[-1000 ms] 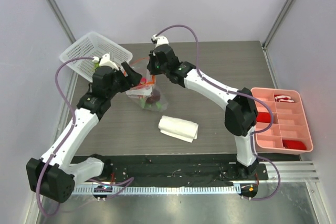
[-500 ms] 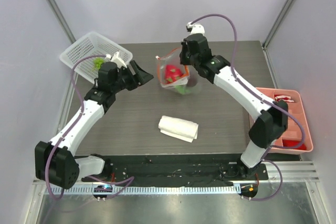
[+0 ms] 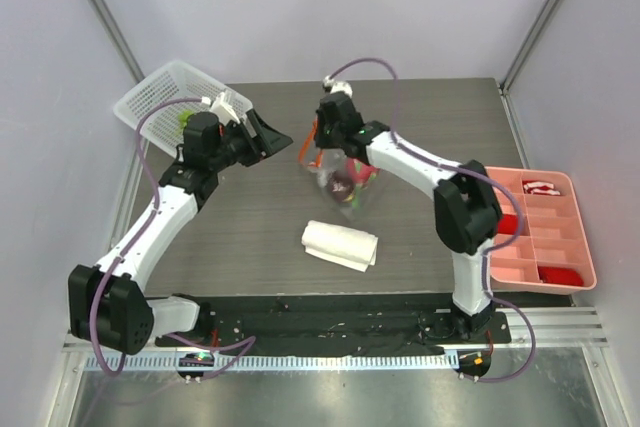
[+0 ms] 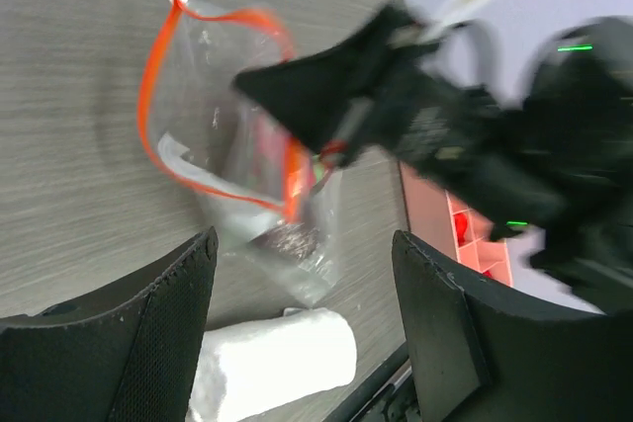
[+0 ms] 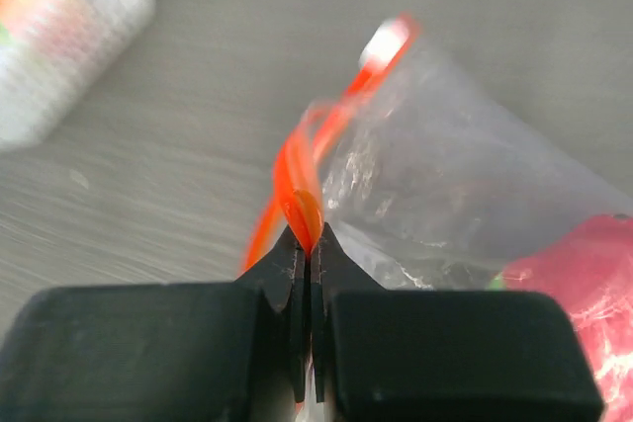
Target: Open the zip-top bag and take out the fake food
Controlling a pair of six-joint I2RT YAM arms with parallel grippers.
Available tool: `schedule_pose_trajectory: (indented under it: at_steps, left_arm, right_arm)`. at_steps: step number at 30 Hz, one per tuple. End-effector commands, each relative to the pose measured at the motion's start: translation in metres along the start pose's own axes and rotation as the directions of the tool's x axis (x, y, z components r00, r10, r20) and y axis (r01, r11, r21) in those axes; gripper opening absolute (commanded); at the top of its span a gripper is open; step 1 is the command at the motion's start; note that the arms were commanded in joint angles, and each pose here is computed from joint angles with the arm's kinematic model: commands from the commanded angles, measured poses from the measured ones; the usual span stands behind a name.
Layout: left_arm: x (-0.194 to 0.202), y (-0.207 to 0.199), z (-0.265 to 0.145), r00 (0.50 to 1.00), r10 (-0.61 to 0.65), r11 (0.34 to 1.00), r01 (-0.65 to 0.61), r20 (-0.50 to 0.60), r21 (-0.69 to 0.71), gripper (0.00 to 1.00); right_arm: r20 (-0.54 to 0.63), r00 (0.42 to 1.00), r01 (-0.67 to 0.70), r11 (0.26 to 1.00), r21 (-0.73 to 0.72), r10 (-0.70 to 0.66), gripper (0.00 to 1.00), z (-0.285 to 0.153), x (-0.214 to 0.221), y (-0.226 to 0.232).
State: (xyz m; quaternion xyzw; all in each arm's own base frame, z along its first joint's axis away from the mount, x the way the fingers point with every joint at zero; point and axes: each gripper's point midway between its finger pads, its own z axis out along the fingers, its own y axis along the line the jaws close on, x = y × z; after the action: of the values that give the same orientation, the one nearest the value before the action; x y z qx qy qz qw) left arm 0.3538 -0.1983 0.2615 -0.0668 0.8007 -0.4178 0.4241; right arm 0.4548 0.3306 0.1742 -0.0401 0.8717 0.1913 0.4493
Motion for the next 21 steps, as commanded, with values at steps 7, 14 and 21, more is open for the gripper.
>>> schedule_pose_trajectory:
  at_steps: [7,14,21]
  left_arm:
    - [0.025,0.038,0.026,0.992,-0.015,0.999,0.009,-0.128,-0.044,0.60]
    - [0.039,0.054,0.056,0.973,-0.080,0.996,0.069,-0.217,-0.059,0.62]
    - [0.035,0.061,0.040,0.991,-0.110,0.991,0.104,-0.076,-0.081,0.54]
  right_arm:
    - [-0.007,0.999,-0.036,0.997,-0.065,0.036,0.01,-0.013,0.009,0.011]
    - [0.047,0.998,-0.027,0.978,-0.208,0.037,0.01,-0.034,-0.006,0.035]
    - [0.060,0.988,0.153,0.969,-0.195,-0.143,0.01,-0.007,-0.043,0.054]
